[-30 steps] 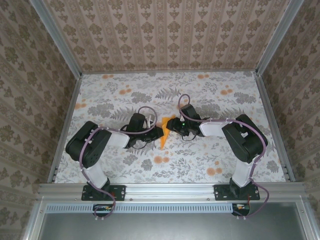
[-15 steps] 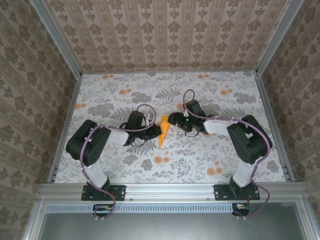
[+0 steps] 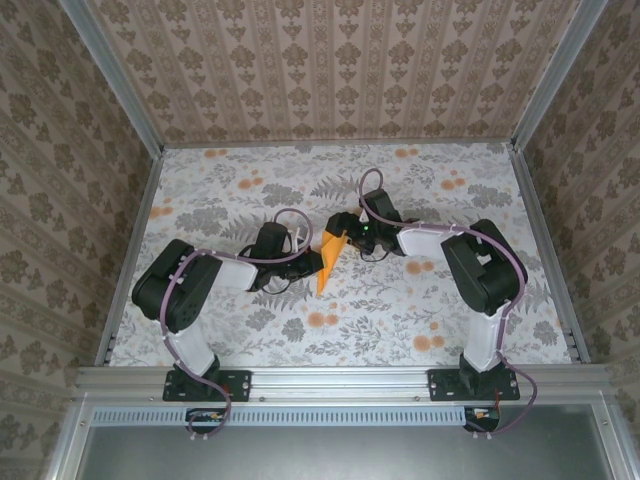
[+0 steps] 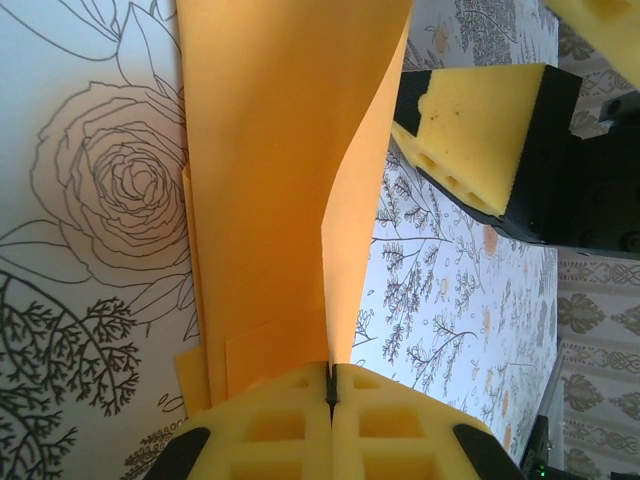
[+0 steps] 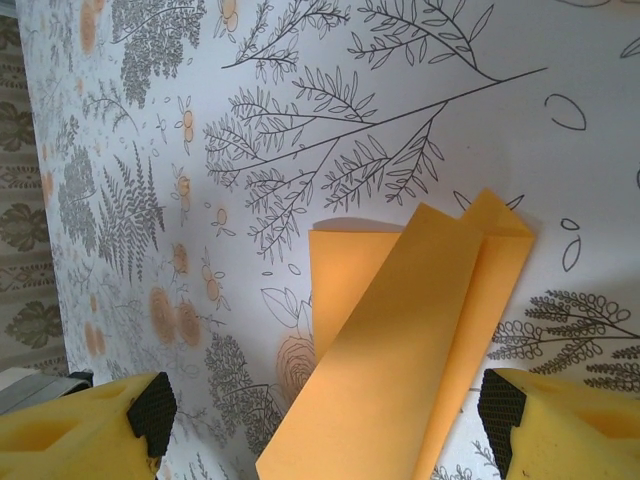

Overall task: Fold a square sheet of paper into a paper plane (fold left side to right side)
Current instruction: Fold the wing for the fifth time at the center of the table.

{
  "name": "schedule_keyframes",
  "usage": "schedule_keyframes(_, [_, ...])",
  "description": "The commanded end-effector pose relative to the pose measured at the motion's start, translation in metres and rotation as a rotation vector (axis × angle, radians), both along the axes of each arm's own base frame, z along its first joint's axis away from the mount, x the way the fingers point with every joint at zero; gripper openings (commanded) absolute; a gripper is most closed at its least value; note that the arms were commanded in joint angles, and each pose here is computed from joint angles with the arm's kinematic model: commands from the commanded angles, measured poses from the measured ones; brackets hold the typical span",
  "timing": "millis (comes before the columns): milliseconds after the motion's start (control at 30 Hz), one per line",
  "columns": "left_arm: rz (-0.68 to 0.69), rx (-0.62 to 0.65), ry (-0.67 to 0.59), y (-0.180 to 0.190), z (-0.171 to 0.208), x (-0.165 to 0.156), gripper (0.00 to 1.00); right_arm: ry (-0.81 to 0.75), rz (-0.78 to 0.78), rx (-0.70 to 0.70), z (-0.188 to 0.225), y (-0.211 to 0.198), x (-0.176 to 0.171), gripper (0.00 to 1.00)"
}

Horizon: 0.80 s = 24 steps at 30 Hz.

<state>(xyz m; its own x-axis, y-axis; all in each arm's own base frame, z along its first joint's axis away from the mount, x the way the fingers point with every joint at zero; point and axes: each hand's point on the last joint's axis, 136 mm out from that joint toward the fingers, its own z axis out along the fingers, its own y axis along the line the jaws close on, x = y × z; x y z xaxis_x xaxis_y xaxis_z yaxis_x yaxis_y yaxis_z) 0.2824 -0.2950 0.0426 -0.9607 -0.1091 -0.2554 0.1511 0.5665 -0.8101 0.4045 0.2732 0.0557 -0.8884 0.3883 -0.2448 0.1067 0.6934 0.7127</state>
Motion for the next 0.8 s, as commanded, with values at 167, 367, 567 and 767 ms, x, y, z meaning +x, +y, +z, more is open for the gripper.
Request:
schedule_keyframes(167, [-0.017,-0.010,-0.030,-0.003,0.007,0.006,0.00,0.020,0.003,0.015,-0.003,0.009,0.010,0.83])
schedule_keyframes(367, [-0.017,-0.010,-0.029,-0.003,0.007,0.006,0.00,0.031,0.003,0.004,-0.007,0.011,0.013,0.83])
schedule_keyframes(567, [-0.016,-0.010,-0.033,-0.004,0.008,0.007,0.00,0.072,0.009,-0.039,-0.017,0.010,0.009,0.83])
schedule_keyframes(767, [-0.019,-0.009,-0.035,-0.004,0.008,0.007,0.00,0.140,0.020,-0.131,-0.030,0.003,-0.001,0.83])
